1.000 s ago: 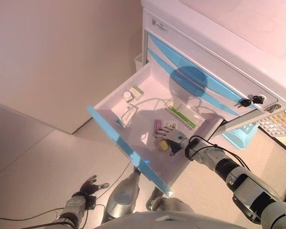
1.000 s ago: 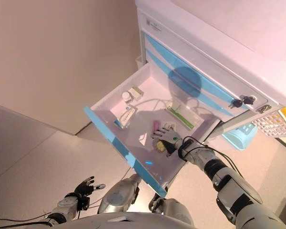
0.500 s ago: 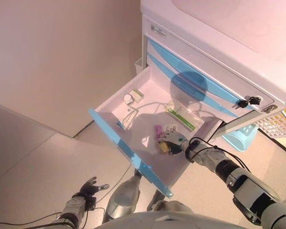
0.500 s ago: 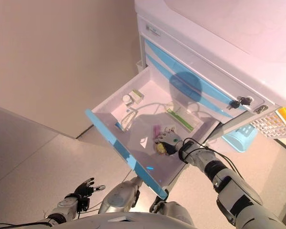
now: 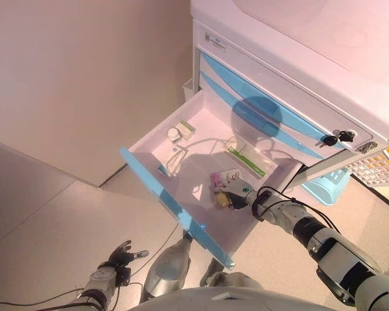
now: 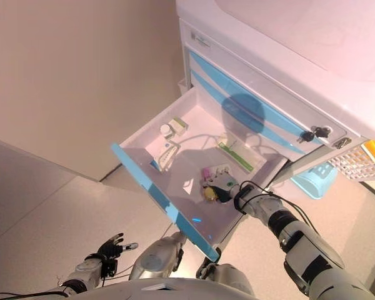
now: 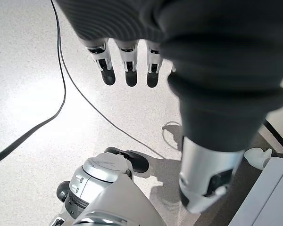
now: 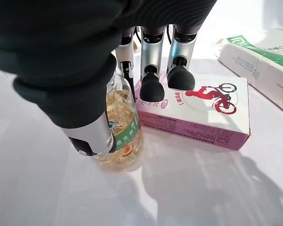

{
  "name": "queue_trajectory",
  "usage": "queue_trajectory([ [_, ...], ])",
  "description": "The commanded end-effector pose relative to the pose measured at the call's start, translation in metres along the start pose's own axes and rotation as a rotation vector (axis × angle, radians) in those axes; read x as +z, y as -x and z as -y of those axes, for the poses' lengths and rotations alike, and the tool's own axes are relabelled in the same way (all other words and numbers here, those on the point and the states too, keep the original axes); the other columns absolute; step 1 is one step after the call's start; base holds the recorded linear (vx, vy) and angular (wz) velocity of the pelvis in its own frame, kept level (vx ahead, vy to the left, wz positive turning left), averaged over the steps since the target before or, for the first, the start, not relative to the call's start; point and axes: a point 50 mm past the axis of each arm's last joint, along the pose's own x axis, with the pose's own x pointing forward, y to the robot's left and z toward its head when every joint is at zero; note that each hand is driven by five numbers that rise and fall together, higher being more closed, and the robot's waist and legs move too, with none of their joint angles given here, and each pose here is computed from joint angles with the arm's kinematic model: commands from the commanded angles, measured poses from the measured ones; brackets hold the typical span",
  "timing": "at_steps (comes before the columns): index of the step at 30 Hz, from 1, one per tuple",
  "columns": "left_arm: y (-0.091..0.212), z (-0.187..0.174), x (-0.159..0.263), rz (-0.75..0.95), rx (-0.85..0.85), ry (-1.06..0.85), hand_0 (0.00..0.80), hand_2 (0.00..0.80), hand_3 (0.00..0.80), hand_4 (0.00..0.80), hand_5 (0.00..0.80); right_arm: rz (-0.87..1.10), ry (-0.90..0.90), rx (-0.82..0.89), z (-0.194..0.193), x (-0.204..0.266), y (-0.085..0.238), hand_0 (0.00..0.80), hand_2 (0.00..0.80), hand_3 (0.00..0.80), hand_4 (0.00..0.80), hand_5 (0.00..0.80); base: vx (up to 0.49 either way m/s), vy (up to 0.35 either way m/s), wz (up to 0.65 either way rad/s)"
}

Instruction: Open the drawer and pick up the medicine

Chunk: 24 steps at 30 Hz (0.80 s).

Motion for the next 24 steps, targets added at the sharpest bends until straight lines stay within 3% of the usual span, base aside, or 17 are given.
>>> queue_trajectory([
  [1, -0.002, -0.006, 0.007, 0.003, 0.011, -0.035, 0.000, 0.000, 0.000, 0.000, 0.000, 0.078, -0.019, -0.074, 0.016, 0.016, -0.009, 0.800, 0.800, 0.800, 0.800, 0.800, 0.000, 0.000, 0.00],
  [6, -0.001, -0.008, 0.005, -0.001, 0.022, -0.031, 0.000, 0.000, 0.000, 0.000, 0.000, 0.147, -0.012, -0.138, 0.037, 0.019, -0.006, 0.800, 0.800, 0.800, 0.800, 0.800, 0.000, 0.000, 0.00],
  [9, 0.000, -0.014, 0.004, -0.006, 0.040, -0.028, 0.000, 0.000, 0.000, 0.000, 0.000, 0.209, -0.013, -0.223, 0.071, 0.022, 0.001, 0.800, 0.800, 0.800, 0.800, 0.800, 0.011, -0.023, -0.02],
  [16, 0.006, -0.026, -0.011, -0.049, 0.076, -0.011, 0.000, 0.000, 0.000, 0.000, 0.000, 0.333, -0.060, -0.385, 0.159, 0.018, 0.056, 0.800, 0.800, 0.800, 0.800, 0.800, 0.027, -0.005, -0.19],
  [19, 0.007, -0.026, -0.017, -0.068, 0.081, -0.003, 0.000, 0.000, 0.000, 0.000, 0.000, 0.365, -0.215, -0.464, 0.196, 0.008, 0.084, 0.800, 0.800, 0.800, 0.800, 0.800, 0.036, 0.041, -0.22],
  [24, 0.007, -0.021, -0.016, -0.080, 0.062, -0.001, 0.000, 0.000, 0.000, 0.000, 0.000, 0.420, -0.734, -0.587, 0.230, -0.022, 0.108, 0.800, 0.800, 0.800, 0.800, 0.800, 0.021, 0.051, -0.21],
])
